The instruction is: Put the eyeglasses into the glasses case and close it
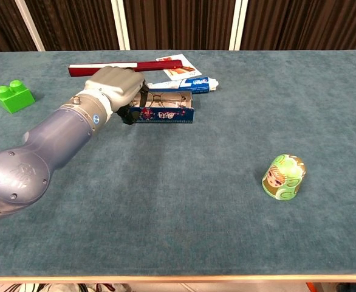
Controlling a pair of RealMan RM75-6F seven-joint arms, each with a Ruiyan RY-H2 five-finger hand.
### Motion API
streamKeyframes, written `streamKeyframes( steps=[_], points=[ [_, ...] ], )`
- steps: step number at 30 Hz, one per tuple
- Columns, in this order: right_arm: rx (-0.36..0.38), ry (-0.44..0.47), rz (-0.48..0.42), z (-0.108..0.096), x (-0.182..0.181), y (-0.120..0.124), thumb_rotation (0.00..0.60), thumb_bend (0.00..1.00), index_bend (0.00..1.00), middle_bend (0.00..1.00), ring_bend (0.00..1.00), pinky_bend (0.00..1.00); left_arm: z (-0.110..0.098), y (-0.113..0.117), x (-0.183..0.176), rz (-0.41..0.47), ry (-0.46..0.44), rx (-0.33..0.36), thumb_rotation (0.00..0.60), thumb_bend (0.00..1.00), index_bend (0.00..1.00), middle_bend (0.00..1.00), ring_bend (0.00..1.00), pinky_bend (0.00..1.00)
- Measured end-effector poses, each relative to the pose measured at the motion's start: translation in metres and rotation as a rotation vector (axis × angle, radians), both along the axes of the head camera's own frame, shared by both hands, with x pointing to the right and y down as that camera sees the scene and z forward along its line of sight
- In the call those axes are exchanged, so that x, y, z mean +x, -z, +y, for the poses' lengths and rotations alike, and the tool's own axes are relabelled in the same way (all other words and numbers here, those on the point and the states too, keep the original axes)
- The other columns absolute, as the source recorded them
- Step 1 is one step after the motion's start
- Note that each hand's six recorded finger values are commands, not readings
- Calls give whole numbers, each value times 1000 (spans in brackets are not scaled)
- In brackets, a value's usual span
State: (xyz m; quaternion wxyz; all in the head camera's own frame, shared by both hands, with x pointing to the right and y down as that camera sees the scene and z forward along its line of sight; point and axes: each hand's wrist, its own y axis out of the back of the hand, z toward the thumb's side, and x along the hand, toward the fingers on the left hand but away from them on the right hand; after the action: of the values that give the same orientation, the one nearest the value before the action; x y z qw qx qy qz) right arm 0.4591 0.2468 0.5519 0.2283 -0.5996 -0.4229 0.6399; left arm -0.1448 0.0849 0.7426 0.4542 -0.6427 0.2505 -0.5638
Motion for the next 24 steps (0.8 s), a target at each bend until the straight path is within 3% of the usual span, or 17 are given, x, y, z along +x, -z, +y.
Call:
streamKeyframes(
  steps=[24],
  points=[
    [-6, -5, 4, 0, 0, 0, 600, 92, 0, 0, 0, 168, -1, -1, -5, -5, 5, 12, 600, 427, 599, 161, 44, 101]
  ],
)
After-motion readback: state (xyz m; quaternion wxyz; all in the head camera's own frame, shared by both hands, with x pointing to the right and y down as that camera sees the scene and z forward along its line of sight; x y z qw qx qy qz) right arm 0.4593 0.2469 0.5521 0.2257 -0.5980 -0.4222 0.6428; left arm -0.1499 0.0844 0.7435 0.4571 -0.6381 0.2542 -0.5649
